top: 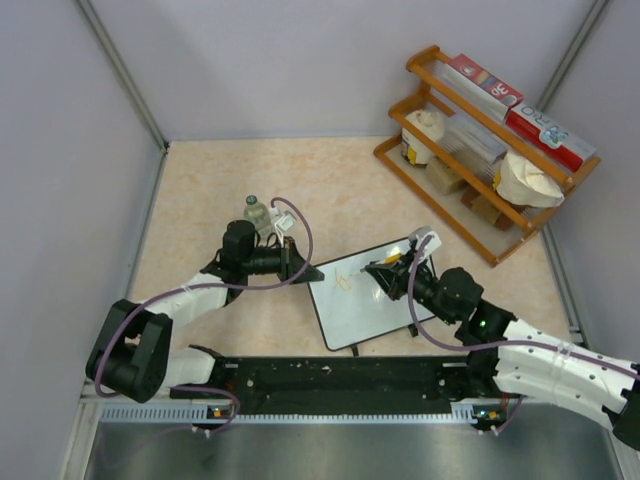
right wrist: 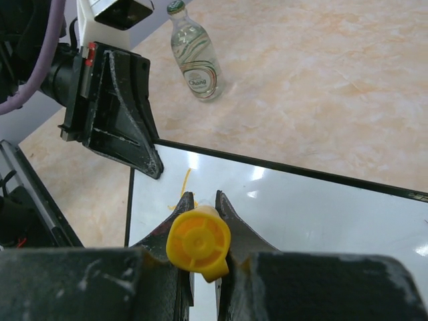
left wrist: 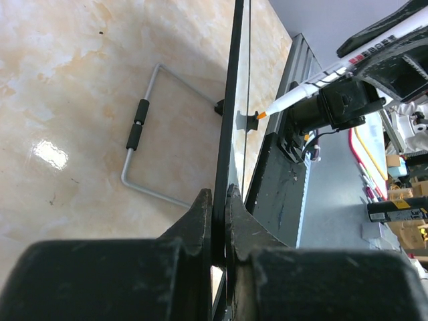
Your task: Write a sentence on the whiteboard
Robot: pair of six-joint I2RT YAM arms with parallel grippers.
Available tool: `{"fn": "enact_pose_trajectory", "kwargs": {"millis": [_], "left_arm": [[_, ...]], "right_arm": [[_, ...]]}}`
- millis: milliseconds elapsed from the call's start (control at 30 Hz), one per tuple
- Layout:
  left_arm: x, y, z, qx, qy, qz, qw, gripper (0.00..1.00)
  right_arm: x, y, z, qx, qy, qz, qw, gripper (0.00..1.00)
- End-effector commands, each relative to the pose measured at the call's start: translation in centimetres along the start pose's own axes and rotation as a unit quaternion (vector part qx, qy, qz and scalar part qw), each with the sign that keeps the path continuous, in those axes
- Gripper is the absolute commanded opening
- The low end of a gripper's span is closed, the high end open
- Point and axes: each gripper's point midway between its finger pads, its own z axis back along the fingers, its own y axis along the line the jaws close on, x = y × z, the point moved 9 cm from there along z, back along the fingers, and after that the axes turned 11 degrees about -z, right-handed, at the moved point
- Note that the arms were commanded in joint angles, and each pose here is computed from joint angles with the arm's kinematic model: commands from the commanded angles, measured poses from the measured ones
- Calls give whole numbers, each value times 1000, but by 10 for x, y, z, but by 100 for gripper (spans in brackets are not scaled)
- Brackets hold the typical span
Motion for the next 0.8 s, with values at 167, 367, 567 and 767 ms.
{"fn": "enact_pose_trajectory", "kwargs": {"millis": [167, 367, 567, 767], "left_arm": [[-23, 25, 3, 85, 15, -14, 996, 0], [-24, 25, 3, 84, 16, -13, 996, 0], [-24, 25, 3, 84, 15, -12, 996, 0], [-24, 25, 2, 83, 16, -12, 996, 0]], "right_arm": [[9, 3, -8, -29, -41, 3, 999, 0], [4, 2, -12, -28, -30, 0, 999, 0], [-2, 2, -9, -18, -23, -7, 1000, 0], [-8, 1, -9, -19, -8, -9, 1000, 0]]}}
